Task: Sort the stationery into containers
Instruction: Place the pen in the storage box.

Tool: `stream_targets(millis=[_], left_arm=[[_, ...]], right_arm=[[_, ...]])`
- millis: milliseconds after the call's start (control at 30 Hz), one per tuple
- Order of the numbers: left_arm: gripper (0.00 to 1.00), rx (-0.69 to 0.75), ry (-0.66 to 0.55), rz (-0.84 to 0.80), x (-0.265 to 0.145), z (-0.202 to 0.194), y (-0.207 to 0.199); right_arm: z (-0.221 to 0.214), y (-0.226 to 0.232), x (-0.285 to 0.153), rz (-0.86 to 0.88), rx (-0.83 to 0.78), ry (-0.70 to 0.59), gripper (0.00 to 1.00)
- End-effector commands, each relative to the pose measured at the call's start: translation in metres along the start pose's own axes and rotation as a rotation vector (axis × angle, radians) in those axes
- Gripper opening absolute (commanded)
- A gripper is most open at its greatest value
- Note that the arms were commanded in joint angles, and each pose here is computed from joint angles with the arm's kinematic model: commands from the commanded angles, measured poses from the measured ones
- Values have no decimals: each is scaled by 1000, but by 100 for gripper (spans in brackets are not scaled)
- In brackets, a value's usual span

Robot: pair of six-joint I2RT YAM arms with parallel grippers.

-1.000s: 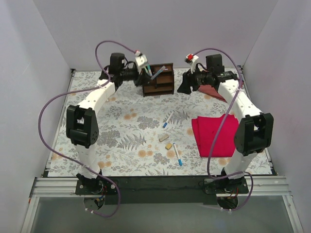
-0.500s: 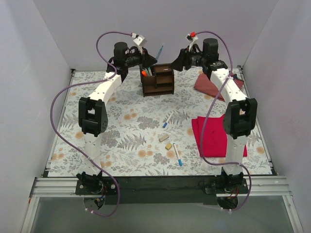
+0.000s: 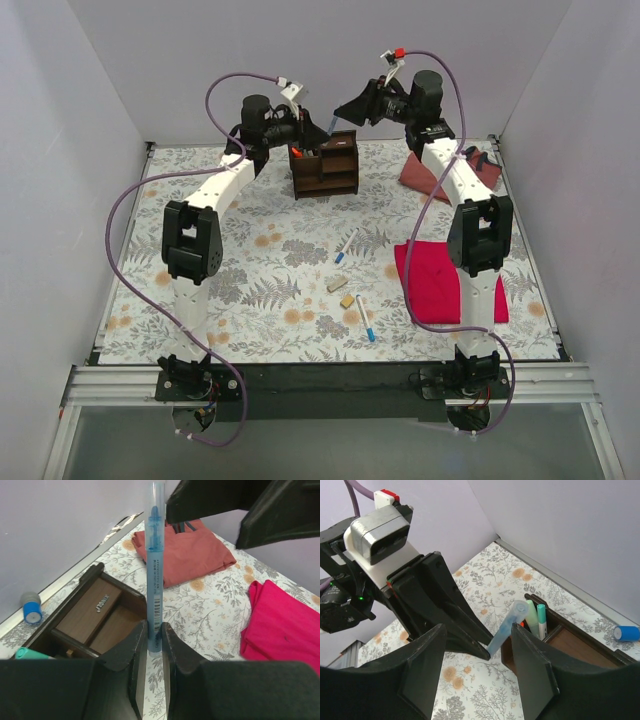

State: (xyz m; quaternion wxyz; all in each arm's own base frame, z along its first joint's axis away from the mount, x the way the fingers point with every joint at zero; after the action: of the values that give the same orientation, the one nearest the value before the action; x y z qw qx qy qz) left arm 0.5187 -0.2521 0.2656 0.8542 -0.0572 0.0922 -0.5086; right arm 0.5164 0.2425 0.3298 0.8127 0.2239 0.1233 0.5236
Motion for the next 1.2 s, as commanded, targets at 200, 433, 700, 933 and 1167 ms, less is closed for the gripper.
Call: stream_targets(millis=[200, 433, 700, 933, 1167], left_arm=[[0, 76, -87, -49, -10, 56, -51], [0, 77, -99, -35, -11, 62, -59], [0, 77, -102, -37, -9, 64, -66], [0, 64, -91, -22, -9, 59, -65], [0, 48, -86, 6, -5, 52, -57]], right_arm=[[15, 15, 6, 14, -3, -70, 63], [4, 7, 4, -28, 25, -57, 59], [4, 3, 6, -49, 22, -62, 51], [17, 8, 2, -44, -4, -83, 50], [17, 13, -11, -46, 13, -72, 51]])
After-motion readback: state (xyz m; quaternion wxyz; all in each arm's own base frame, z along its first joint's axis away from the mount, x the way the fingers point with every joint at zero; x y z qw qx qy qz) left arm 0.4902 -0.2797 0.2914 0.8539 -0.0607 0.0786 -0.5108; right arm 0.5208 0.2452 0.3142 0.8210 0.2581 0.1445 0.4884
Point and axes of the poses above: each gripper's point midway between its finger pads, its own x axis out along the fingers, its own y axis along the line the jaws close on, z = x × y, the point moved 6 cm from there along -x, back along the fingers, and after that the axes turned 3 degrees about x, right-handed, at the moved point
